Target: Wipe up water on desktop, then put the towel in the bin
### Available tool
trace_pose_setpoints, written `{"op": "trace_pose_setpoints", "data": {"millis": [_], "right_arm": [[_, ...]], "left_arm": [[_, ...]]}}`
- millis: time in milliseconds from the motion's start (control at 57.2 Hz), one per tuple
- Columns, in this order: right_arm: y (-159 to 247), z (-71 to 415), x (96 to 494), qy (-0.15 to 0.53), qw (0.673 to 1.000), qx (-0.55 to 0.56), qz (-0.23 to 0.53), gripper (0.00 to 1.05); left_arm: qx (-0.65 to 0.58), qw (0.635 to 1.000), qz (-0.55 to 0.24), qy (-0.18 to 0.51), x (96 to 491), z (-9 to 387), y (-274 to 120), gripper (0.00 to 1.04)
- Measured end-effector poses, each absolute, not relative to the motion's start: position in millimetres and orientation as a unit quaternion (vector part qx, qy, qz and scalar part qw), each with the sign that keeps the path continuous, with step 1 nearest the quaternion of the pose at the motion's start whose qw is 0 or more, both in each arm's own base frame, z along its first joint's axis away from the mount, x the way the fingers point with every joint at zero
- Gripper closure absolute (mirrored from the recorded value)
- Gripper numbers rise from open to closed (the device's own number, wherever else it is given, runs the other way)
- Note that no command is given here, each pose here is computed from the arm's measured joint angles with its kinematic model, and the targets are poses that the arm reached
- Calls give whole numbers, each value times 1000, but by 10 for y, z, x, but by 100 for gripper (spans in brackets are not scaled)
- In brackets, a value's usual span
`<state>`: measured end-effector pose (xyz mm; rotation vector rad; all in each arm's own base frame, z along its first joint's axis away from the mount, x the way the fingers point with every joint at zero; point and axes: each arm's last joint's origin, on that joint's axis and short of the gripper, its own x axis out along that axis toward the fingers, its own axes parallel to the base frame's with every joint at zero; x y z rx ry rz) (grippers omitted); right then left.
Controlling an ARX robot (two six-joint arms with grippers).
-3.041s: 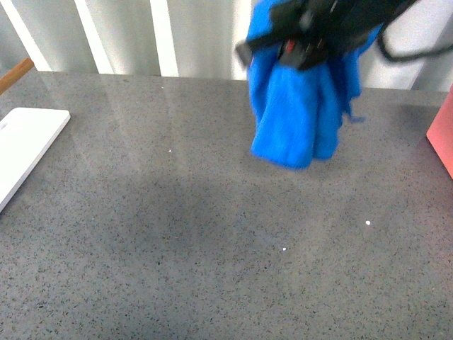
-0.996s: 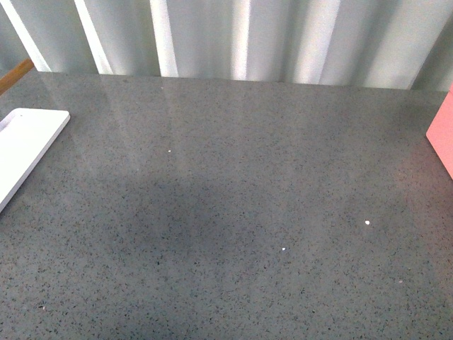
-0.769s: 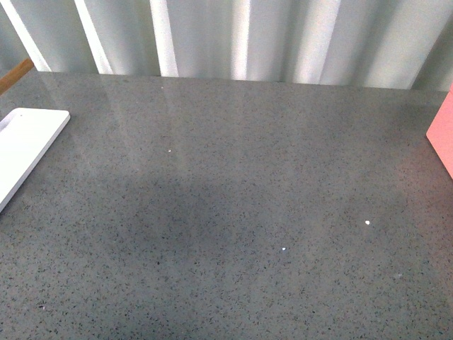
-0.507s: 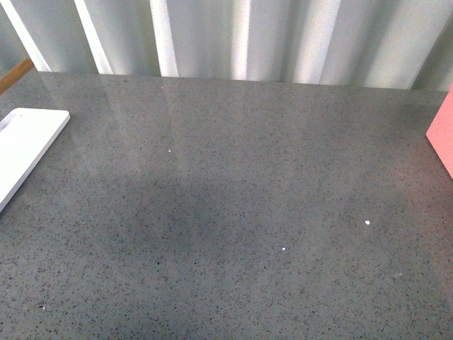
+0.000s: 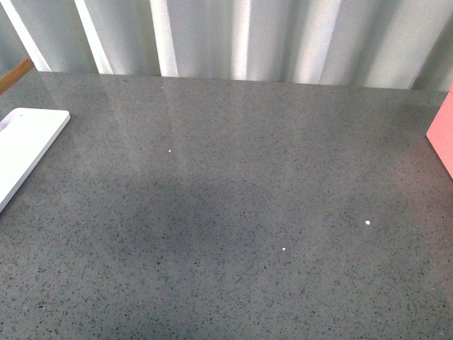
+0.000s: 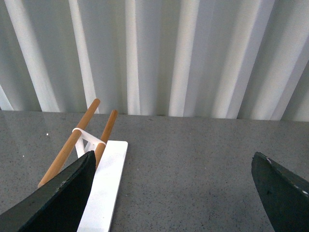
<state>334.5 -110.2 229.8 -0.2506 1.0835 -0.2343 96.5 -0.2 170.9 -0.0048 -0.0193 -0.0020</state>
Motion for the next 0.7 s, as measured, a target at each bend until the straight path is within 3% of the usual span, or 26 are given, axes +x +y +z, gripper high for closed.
{"op": "trace_pose_setpoints", "data": {"millis": [384,437,472,507,594,699], "right_arm": [[-1101,2296,3345,506,848,-112,-108,7],[-1082,2217,3334,408,907,-60,-80,15],[-1008,2121,3262,305,952,-12,-36,24],[-917,2044,3158,233,972,4,-15,31],[-677,2038,2866,58,998,-11,-2,51],[-518,2102,2624,-7,1000,-17,0,68]], "left_arm": [[-2,1000,-1,-10,965,1709,-2,7],[-2,1000,-1,-10,965,1709,-2,7],[-2,1000,1,-10,965,1709,-1,7],[-2,1000,0,-10,965,1709,-2,7],[-2,1000,-1,-10,965,1709,-2,7],[-2,1000,-1,-10,965,1709,-2,7]]}}
